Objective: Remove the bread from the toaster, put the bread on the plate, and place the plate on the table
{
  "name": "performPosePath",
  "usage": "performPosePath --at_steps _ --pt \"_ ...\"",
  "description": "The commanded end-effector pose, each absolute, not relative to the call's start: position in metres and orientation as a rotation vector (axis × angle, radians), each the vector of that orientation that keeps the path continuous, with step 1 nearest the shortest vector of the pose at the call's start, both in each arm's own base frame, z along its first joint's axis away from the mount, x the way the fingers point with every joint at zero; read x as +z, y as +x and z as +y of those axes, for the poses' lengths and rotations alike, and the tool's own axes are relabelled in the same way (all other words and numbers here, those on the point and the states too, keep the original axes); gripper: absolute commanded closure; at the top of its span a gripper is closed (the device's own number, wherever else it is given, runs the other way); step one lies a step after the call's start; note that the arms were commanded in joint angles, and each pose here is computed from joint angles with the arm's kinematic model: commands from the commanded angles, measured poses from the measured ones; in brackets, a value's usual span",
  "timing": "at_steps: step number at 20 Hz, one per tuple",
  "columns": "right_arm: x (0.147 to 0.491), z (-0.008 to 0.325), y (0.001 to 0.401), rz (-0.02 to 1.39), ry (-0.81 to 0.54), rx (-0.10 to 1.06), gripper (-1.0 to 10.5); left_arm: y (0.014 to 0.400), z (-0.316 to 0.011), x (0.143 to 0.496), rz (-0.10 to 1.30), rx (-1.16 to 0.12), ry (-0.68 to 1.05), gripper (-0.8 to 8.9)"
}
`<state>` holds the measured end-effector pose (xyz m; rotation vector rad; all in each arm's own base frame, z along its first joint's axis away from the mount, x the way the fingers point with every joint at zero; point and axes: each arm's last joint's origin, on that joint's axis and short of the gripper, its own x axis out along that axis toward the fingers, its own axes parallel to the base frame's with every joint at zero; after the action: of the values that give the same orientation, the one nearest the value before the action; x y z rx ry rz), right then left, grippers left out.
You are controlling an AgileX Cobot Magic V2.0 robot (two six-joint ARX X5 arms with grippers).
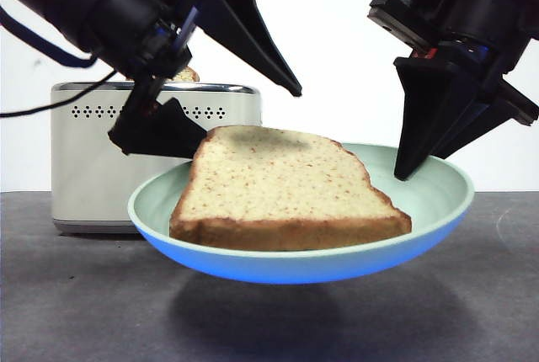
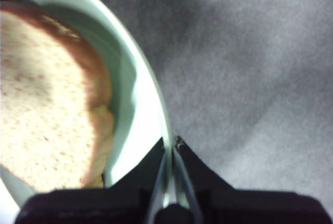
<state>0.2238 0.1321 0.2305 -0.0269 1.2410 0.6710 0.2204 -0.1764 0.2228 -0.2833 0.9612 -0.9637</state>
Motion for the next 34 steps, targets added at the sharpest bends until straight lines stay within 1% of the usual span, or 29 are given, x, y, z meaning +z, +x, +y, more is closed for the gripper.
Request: performPosePath --at_steps 1,5,10,18,21,24,26,28,29,32,34 --pt "0.229 0.133 0.223 1.250 -0.022 0.681 9.6 0.220 -0.176 0.233 0.936 -0.973 -0.277 3.64" --pt "0.229 0.132 0.223 1.252 -0.022 0.680 9.6 0.219 -0.174 0.253 0.913 -0.965 -0.214 3.64" --pt "0.229 0.132 0.223 1.252 -0.022 0.680 9.6 0.218 -0.172 0.271 0.927 -0.927 -0.116 3.64" --pt "0.229 0.130 0.224 1.250 -0.016 0.671 9.6 0.215 -0.169 0.292 0.902 -0.923 -0.101 3.65" --pt "0.229 0.120 0.230 1.247 0.011 0.632 9.6 0.204 -0.160 0.304 0.866 -0.914 -0.085 3.65" --pt "0.229 0.103 0.238 1.238 0.051 0.573 9.6 0.188 -0.147 0.323 0.782 -0.884 -0.061 3.65" --pt "0.229 0.090 0.244 1.228 0.081 0.529 9.6 0.176 -0.138 0.334 0.742 -0.892 -0.063 3.79" --pt "0.230 0.078 0.251 1.192 0.113 0.488 9.6 0.165 -0.131 0.340 0.736 -0.894 -0.060 3.80" --pt "0.231 0.073 0.254 1.174 0.130 0.469 9.6 0.162 -0.128 0.341 0.742 -0.896 -0.054 4.13" --pt "0.233 0.057 0.265 1.100 0.190 0.405 9.6 0.156 -0.125 0.339 0.780 -0.892 -0.044 6.45" --pt "0.231 0.051 0.272 1.071 0.224 0.373 9.6 0.156 -0.124 0.339 0.787 -0.890 -0.043 7.67"
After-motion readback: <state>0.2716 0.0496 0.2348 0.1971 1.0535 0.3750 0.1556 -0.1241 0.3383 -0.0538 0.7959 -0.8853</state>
